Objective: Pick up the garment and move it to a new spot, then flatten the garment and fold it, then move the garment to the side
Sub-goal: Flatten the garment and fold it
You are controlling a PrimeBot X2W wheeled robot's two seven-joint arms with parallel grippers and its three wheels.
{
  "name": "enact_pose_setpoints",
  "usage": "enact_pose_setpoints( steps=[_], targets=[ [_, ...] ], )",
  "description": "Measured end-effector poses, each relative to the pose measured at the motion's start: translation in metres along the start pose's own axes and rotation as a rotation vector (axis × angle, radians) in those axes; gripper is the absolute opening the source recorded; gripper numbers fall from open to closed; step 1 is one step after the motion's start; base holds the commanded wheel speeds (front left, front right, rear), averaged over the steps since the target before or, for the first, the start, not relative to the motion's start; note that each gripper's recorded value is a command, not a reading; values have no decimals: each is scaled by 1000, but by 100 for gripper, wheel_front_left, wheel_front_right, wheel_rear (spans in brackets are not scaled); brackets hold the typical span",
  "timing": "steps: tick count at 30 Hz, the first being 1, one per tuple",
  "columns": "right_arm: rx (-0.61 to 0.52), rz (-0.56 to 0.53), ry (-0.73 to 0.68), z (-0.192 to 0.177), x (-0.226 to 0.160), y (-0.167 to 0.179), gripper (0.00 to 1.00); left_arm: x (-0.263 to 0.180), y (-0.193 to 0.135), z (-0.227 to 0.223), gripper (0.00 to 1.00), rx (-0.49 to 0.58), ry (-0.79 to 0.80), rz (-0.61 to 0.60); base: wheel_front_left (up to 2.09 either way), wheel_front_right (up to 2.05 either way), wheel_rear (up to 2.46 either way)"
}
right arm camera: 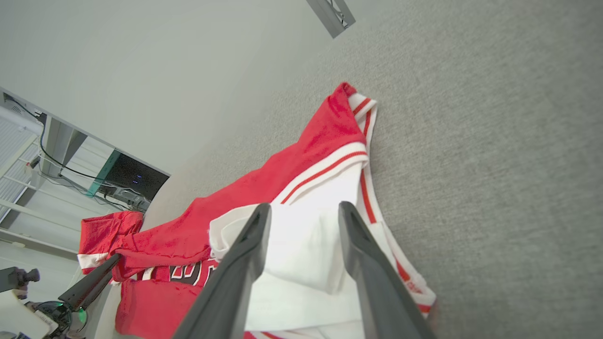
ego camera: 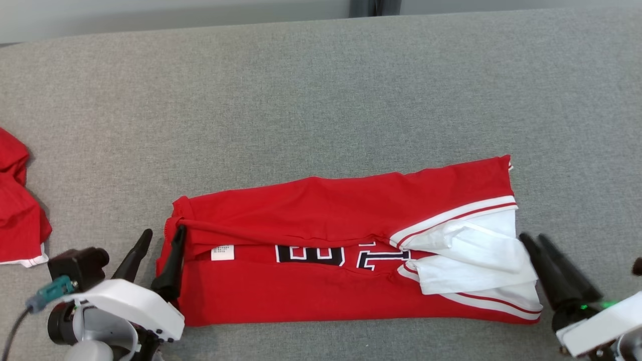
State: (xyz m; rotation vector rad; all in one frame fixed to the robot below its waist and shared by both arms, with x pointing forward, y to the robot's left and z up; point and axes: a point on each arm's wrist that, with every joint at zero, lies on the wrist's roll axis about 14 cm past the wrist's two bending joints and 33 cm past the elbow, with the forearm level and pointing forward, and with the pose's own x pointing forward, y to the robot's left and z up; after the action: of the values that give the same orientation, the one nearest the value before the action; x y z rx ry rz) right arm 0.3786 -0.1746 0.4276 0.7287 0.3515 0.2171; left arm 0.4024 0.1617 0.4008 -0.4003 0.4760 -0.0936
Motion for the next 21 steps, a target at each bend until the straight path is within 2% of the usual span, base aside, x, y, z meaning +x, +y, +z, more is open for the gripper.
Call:
enact_pose_setpoints(
  steps=[6, 12, 17, 21],
  targets=[
    [-199, -26, -222, 46, 0, 3, 100, -9, 1, 23, 100, 27, -204, 76, 0, 0, 0],
    [-405, -51, -401, 85, -9, 20, 100, -21, -11, 57, 100, 64, -393, 92, 0, 0, 0],
    [-548, -37, -447, 92, -13, 39, 100, -34, -25, 81, 100, 118, -492, 59, 0, 0, 0],
    [-596, -36, -443, 87, -16, 45, 100, -43, -37, 95, 100, 173, -552, 20, 0, 0, 0]
  ],
)
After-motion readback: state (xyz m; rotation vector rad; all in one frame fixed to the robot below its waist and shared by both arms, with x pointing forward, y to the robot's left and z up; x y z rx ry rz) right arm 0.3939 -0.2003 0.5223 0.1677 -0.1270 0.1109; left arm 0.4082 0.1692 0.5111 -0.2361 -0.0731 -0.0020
